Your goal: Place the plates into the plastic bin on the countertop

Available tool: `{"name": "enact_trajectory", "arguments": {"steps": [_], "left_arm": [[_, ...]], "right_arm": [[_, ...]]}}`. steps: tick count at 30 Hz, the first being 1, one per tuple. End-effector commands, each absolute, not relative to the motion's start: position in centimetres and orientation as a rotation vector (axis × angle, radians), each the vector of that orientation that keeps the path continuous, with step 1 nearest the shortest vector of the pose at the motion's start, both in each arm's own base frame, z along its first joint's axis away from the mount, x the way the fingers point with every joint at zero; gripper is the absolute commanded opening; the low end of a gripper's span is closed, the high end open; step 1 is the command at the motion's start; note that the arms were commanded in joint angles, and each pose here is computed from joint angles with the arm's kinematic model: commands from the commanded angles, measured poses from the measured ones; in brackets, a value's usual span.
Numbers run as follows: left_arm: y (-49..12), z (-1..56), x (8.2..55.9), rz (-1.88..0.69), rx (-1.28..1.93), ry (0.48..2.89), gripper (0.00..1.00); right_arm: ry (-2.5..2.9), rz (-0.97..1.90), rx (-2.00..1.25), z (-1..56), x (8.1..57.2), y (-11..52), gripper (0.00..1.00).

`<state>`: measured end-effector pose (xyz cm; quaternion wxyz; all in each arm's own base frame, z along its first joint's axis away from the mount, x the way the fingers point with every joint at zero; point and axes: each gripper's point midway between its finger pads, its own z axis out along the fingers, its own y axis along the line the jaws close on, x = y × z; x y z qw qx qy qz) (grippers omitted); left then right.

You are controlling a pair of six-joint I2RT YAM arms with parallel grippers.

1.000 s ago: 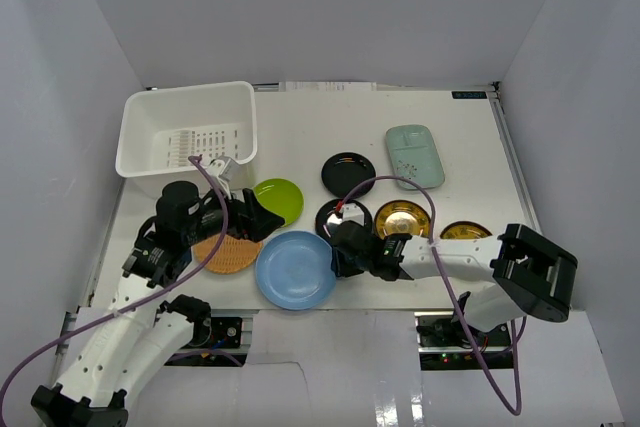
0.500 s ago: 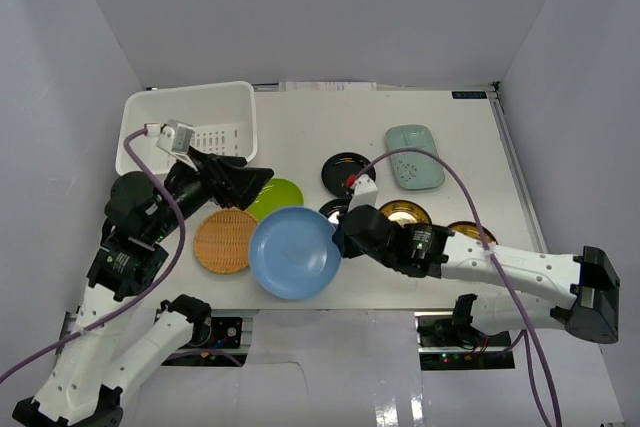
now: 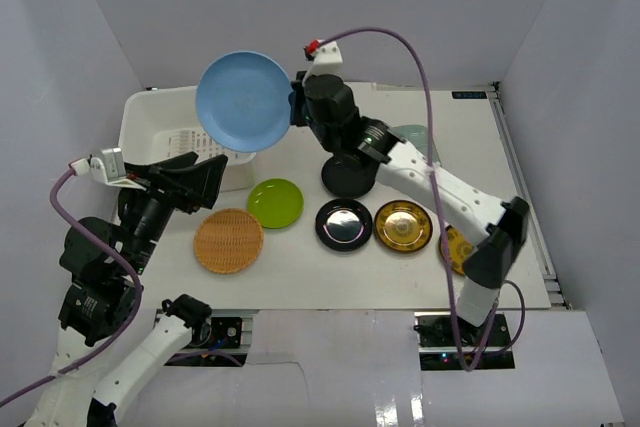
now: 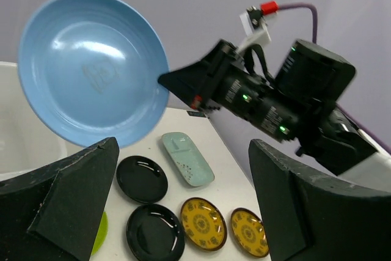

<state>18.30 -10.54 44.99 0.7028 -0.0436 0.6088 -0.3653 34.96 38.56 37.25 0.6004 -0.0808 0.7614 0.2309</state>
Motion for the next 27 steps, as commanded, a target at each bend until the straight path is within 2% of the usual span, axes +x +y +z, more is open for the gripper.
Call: {"name": "enact_trajectory", "arguments": {"steps": [1, 2, 3, 4, 8, 12, 22, 27], "left_arm": [[-9.4, 44.0, 19.2, -0.745, -0.166, 1.371, 0.98], [-9.0, 43.8, 19.2, -0.734, -0.186, 1.365, 0.98], [-8.7, 43.9, 19.1, -0.727, -0.197, 1.357, 0.98], [-8.5, 43.6, 19.1, -0.718, -0.203, 1.359, 0.98], [-7.4, 42.6, 19.0, -0.678, -0.242, 1.355, 0.98], [-7.3, 40.6, 19.6, -0.638, -0.255, 1.414, 0.98], [-6.9, 34.2, 19.9, -0.562, -0.316, 1.611, 0.98], [-7.1, 30.9, 19.1, -0.573, -0.371, 1.732, 0.98]], "right_arm": [[1.61, 0.59, -0.21, 41.9, 37.7, 43.0, 0.08], [1.586, 0.602, -0.215, 42.0, 39.0, 45.0, 0.08], [1.623, 0.577, -0.236, 39.4, 39.8, 46.1, 0.08], [1.557, 0.618, -0.213, 42.0, 40.3, 46.7, 0.08], [1.472, 0.678, -0.223, 40.5, 42.1, 50.5, 0.08], [1.468, 0.676, -0.254, 36.4, 43.6, 53.1, 0.08], [1.496, 0.675, -0.393, 29.4, 41.8, 57.6, 0.08], [1.542, 0.675, -0.407, 27.0, 40.7, 57.8, 0.18]]}}
